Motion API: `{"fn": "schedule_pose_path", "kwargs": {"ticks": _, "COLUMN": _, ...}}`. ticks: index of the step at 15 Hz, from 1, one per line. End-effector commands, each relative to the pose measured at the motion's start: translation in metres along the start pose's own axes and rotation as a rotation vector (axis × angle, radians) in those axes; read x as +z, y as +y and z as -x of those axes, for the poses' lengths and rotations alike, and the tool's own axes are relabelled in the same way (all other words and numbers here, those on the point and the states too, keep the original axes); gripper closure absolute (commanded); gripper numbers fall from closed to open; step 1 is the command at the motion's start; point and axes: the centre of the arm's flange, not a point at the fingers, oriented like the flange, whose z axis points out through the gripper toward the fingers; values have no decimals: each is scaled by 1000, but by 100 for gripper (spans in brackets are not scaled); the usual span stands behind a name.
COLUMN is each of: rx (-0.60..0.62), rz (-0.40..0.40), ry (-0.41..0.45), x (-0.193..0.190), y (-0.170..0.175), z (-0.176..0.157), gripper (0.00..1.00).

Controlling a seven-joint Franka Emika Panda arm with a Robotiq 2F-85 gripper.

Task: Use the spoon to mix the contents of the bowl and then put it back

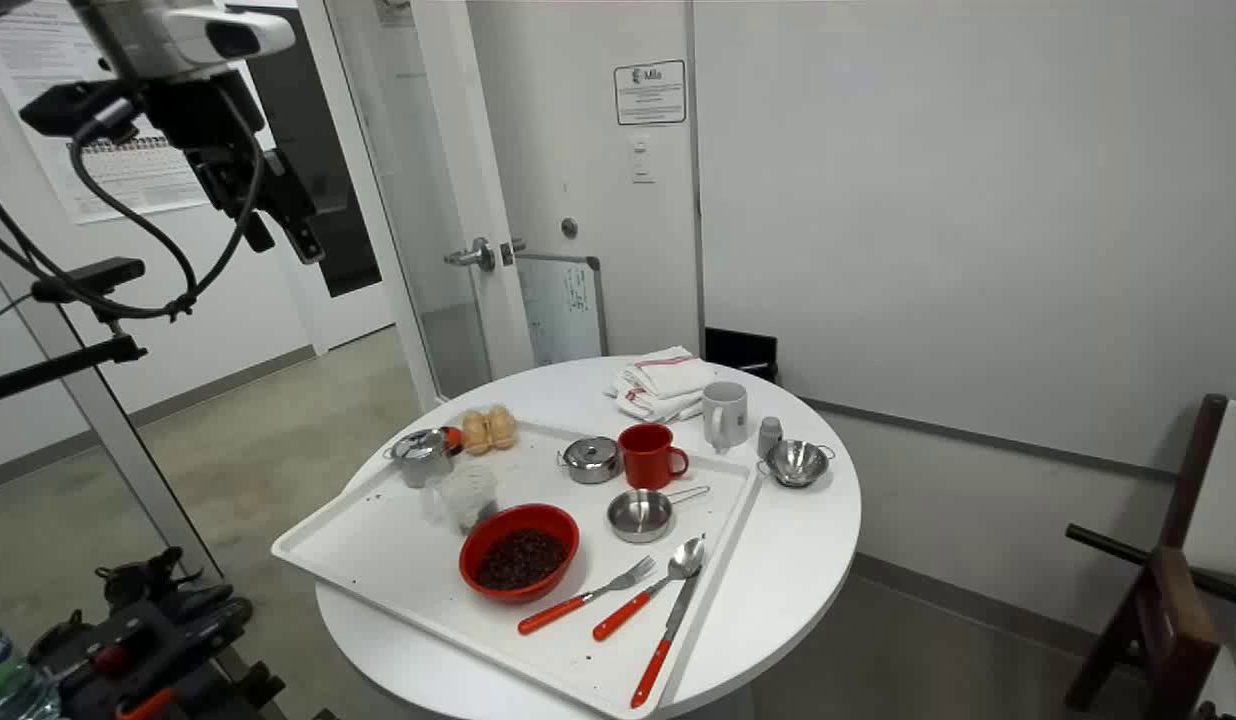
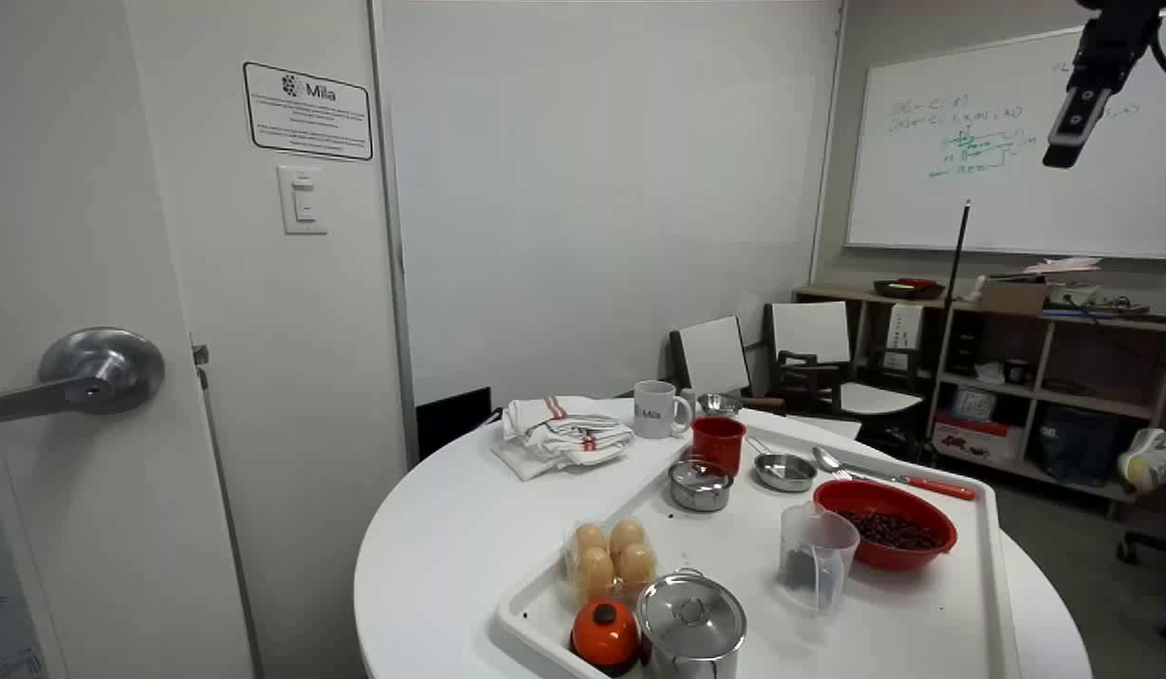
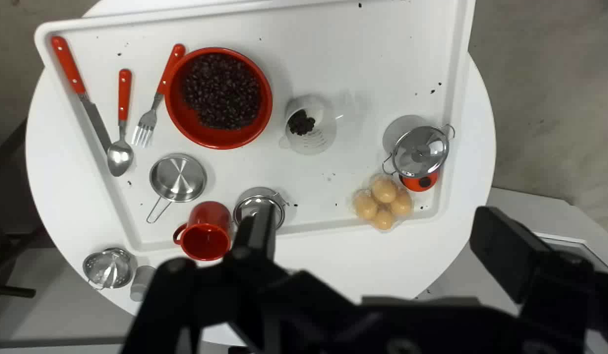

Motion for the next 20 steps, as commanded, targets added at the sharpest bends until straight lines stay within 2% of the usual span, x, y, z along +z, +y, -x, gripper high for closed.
{"fn": "schedule_pose_path", "kwargs": {"ticks": 1, "rx": 0, "rz": 0, "ry": 0, "x": 0, "y": 0, "z": 0, "gripper": 0}}
{"fn": "schedule_pose_path", "kwargs": {"ticks": 5, "rx": 16, "rz": 27, "ry": -1, "x": 3, "y": 7, "z": -1, "gripper": 0}}
{"fn": "schedule_pose_path", "kwargs": {"ticks": 8, "rx": 82, "rz": 96, "ry": -3, "x": 13, "y": 22, "z": -7, "gripper": 0}}
{"fn": "schedule_pose_path", "kwargs": {"ticks": 10, "rx": 121, "rz": 113, "ry": -20, "x": 23, "y": 36, "z": -10, "gripper": 0}}
{"fn": "schedule_pose_path", "kwargs": {"ticks": 15, "rx": 151, "rz": 158, "ry": -56, "x": 60, "y": 65, "z": -17, "gripper": 0}}
{"fn": "schedule_pose_path", "kwargs": {"ticks": 20, "rx": 162, "rz": 211, "ry": -156, "x": 111, "y": 94, "z": -15, "gripper": 0}}
